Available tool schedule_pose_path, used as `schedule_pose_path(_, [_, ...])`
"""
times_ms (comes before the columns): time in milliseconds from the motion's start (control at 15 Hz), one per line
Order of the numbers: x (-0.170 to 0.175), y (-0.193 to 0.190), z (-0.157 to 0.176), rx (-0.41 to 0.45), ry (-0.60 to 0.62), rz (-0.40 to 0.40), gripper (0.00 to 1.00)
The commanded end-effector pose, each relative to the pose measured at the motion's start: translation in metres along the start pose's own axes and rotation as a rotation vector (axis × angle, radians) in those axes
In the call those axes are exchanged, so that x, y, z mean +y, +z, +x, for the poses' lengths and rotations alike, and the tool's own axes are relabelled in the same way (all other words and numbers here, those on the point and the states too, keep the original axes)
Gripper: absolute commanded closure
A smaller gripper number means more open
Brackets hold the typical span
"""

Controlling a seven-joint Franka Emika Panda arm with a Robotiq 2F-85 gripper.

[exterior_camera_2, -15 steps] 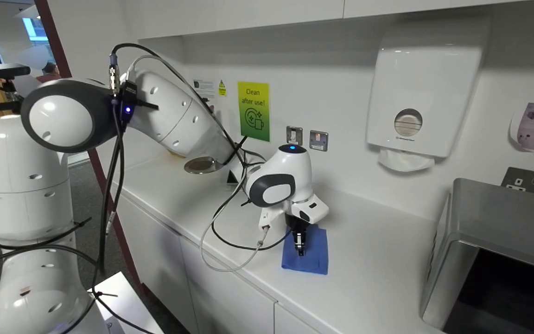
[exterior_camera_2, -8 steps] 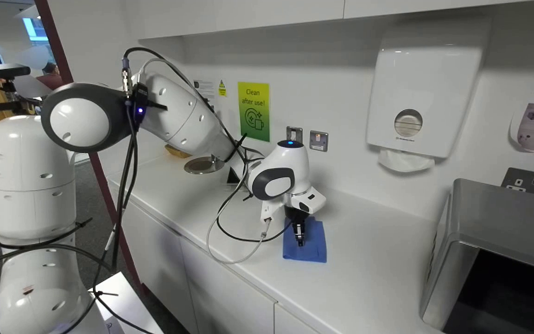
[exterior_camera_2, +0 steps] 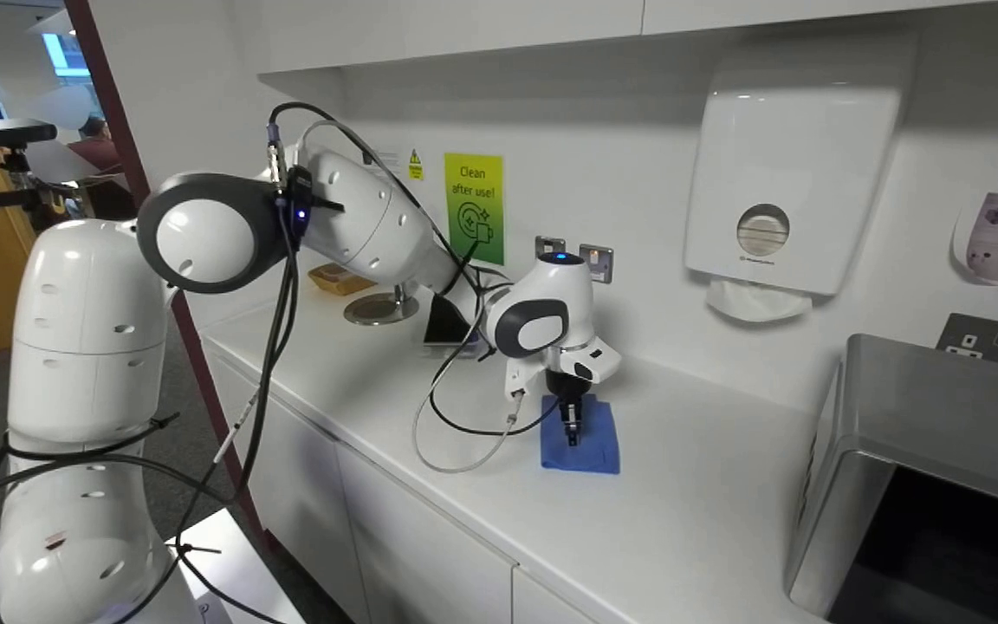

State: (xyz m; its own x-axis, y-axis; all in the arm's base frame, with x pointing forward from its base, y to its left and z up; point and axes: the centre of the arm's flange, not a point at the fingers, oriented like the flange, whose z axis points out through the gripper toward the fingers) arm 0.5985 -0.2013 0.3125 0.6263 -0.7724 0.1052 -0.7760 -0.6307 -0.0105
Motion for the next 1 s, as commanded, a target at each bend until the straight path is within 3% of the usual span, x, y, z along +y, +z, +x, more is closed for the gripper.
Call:
schedule_pose_path(0, [-0.028, -0.004, 0.034, -0.019, 0.048, 0.0, 1.0])
schedule_pose_path(600, [-0.08, -0.012, 0.043, -0.037, 0.057, 0.022, 1.0])
schedule_pose_path(933, [-0.08, -0.012, 0.032, -0.052, 0.038, 0.037, 1.0])
